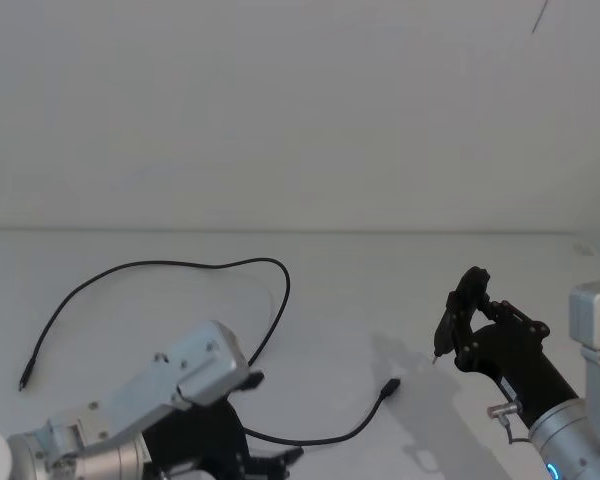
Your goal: Pick up the data cable with the one hand.
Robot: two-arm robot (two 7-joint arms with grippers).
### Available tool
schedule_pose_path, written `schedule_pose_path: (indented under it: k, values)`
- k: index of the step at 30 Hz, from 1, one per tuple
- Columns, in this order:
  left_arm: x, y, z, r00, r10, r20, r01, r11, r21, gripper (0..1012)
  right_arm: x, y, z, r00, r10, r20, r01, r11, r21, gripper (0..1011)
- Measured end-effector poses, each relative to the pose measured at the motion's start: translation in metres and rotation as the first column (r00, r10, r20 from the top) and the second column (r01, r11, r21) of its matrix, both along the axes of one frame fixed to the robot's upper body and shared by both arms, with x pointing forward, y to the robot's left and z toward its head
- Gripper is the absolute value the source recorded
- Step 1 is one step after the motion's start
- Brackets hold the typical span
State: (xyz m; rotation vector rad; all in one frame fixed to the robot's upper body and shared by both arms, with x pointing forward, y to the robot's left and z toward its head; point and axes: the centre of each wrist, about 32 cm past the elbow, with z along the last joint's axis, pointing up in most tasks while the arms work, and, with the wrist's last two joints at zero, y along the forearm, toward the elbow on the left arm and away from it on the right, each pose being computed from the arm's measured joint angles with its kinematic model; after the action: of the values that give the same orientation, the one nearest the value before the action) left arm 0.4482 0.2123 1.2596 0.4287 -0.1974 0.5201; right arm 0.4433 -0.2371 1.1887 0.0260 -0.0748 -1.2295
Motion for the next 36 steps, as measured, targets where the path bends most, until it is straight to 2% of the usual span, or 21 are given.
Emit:
schedule_pose_path:
  k: [1, 5, 11, 16, 22, 36]
  values:
    - [-0.0023, -0.0020, 0.0025, 0.9999, -0.005, -0.016, 0.006, 0.9998, 0.017, 1001, 0.000, 0.000, 0.000, 1.000, 0.000, 0.000, 0.000, 1.000, 0.000, 279]
    - [-0.0082, -0.0072, 0.0075, 0.9986, -0.007, -0.052, 0.009, 0.9984, 0.055, 1001, 0.000, 0.000, 0.000, 1.000, 0.000, 0.000, 0.000, 1.000, 0.000, 279]
    - [-0.0157, -0.0142, 0.0106, 0.9966, 0.005, -0.083, 0.002, 0.9962, 0.087, 1001, 0.000, 0.000, 0.000, 1.000, 0.000, 0.000, 0.000, 1.000, 0.000, 279]
    - [-0.0194, -0.0182, 0.0108, 0.9957, 0.021, -0.090, -0.012, 0.9953, 0.096, 1001, 0.000, 0.000, 0.000, 1.000, 0.000, 0.000, 0.000, 1.000, 0.000, 279]
    - [-0.0214, -0.0221, 0.0094, 0.9953, 0.037, -0.089, -0.028, 0.9951, 0.094, 1001, 0.000, 0.000, 0.000, 1.000, 0.000, 0.000, 0.000, 1.000, 0.000, 279]
    - [-0.0149, -0.0268, -0.0011, 0.9942, 0.069, -0.083, -0.061, 0.9941, 0.090, 1001, 0.000, 0.000, 0.000, 1.000, 0.000, 0.000, 0.000, 1.000, 0.000, 279]
